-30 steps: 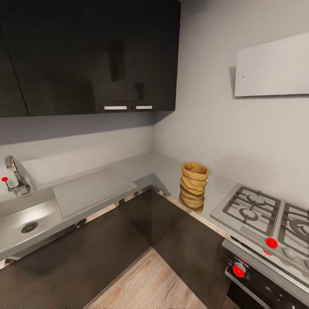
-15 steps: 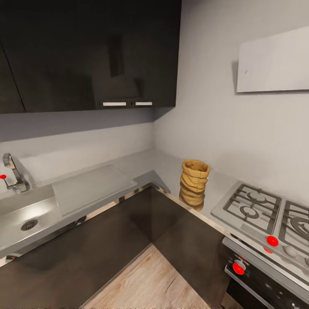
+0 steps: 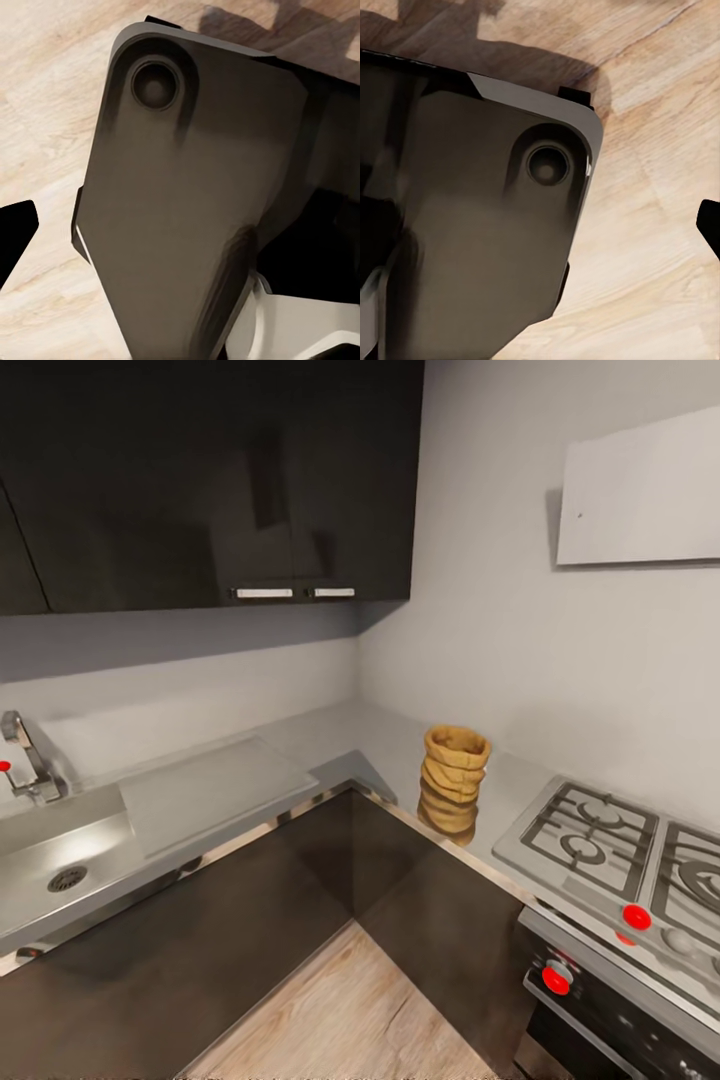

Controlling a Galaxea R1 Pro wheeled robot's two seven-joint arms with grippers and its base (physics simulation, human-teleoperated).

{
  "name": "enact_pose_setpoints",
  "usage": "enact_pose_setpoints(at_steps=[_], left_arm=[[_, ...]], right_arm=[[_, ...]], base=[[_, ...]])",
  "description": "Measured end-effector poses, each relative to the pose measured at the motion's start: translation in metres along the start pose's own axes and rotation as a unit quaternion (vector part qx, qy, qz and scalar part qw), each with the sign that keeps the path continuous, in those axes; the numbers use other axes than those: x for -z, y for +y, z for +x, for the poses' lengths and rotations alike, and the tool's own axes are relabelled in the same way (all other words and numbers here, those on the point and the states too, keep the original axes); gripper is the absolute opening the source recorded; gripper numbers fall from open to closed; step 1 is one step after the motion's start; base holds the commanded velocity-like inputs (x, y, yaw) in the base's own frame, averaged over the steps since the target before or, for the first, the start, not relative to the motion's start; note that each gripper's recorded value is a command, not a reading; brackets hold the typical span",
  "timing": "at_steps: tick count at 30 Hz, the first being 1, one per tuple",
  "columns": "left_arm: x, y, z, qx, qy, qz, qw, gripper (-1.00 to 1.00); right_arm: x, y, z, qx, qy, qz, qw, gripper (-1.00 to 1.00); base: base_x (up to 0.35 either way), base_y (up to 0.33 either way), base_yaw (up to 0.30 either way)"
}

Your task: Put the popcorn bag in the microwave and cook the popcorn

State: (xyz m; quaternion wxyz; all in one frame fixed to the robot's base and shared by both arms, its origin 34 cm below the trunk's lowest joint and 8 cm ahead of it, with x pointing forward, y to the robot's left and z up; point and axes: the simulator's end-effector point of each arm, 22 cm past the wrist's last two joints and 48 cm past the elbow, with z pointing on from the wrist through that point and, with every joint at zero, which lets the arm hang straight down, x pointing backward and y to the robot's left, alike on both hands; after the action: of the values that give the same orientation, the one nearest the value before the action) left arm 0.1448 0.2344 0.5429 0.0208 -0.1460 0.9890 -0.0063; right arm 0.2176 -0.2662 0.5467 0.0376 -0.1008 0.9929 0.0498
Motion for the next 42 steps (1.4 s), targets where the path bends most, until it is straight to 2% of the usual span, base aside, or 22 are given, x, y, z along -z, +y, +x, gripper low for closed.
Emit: enact_pose_setpoints(at_steps=[42], left_arm=[[0.001,0.007,0.025,0.000,0.032,-0.010,0.9994,1.00]], right_arm=[[-0.003,0.004,0.027,-0.004,0.035,-0.006,0.9994,1.00]], base=[[0.000,0.000,-0.008]])
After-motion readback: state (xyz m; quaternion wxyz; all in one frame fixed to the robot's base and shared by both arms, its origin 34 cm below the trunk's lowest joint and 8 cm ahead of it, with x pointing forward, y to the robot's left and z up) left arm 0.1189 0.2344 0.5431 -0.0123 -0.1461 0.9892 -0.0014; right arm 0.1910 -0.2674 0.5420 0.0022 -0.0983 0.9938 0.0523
